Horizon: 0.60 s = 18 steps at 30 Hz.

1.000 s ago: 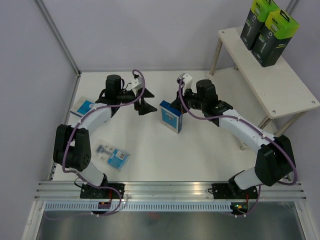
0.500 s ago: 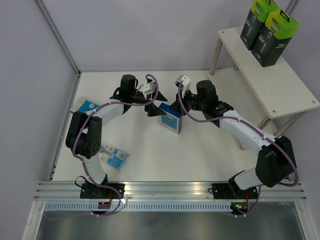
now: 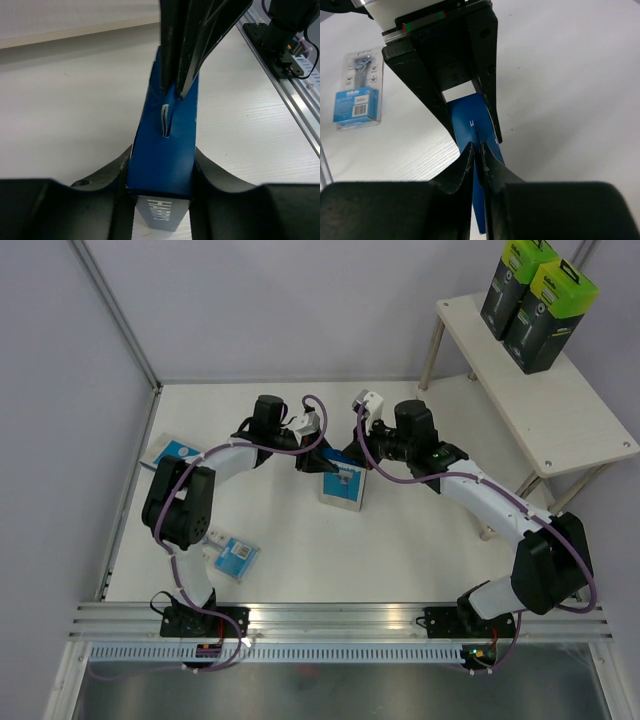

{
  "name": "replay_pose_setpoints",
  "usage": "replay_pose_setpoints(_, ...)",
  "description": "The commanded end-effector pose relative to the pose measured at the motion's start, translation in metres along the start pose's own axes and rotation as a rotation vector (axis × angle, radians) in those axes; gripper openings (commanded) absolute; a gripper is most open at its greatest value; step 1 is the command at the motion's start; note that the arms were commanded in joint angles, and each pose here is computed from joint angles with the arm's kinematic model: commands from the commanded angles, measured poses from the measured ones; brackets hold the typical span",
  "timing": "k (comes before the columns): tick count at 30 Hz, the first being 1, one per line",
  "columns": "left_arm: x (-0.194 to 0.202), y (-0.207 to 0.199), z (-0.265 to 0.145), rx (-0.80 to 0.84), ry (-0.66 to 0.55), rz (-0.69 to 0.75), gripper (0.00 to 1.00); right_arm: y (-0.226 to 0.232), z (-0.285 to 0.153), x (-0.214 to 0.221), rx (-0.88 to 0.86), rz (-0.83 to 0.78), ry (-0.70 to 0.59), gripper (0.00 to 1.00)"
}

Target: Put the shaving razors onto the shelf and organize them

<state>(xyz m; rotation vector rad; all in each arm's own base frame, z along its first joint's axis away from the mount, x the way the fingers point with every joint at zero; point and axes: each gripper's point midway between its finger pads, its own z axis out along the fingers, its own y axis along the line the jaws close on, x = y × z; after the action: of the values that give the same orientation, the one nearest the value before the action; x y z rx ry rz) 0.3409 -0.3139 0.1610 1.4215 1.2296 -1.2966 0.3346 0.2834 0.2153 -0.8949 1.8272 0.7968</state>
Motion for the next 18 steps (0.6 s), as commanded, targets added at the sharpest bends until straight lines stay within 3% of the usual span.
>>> replay_pose_setpoints(1, -0.018, 0.001, 0.003, 0.031, -0.023, 0.116, 0.35, 0.002, -0.002, -0.003, 0.002, 0.007, 0.009, 0.18)
replay_pose_setpoints(3, -0.02, 0.0, 0.003, 0.035, -0.026, 0.108, 0.26, -0.004, -0.005, -0.003, 0.047, 0.024, 0.015, 0.24)
replay_pose_setpoints(5, -0.021, -0.002, 0.003, 0.04, -0.029, 0.099, 0.25, -0.013, -0.009, -0.004, 0.107, 0.042, 0.017, 0.48)
replay_pose_setpoints(7, -0.02, -0.003, 0.003, 0.038, -0.026, 0.087, 0.25, -0.022, -0.017, -0.007, 0.182, 0.071, 0.02, 0.66)
replay_pose_setpoints(10, -0.021, -0.005, 0.001, 0.019, -0.017, 0.084, 0.25, -0.033, -0.031, -0.017, 0.291, 0.151, -0.024, 0.84)
replay_pose_setpoints(13, -0.027, -0.003, -0.004, -0.021, -0.021, 0.039, 0.25, -0.047, -0.053, -0.031, 0.404, 0.229, -0.088, 0.92)
replay_pose_setpoints(15, -0.041, 0.019, -0.006, -0.154, -0.059, 0.106, 0.28, -0.064, -0.075, -0.036, 0.537, 0.275, -0.123, 0.93)
replay_pose_setpoints(16, -0.048, 0.021, -0.007, -0.222, -0.111, -0.062, 0.29, -0.07, -0.083, -0.037, 0.586, 0.292, -0.132, 0.94)
replay_pose_setpoints(17, -0.068, 0.042, -0.016, -0.388, -0.223, -0.01, 0.29, -0.078, -0.097, -0.034, 0.681, 0.341, -0.145, 0.95)
replay_pose_setpoints(18, -0.076, 0.045, -0.021, -0.435, -0.292, -0.071, 0.29, -0.082, -0.104, -0.031, 0.724, 0.371, -0.151, 0.95)
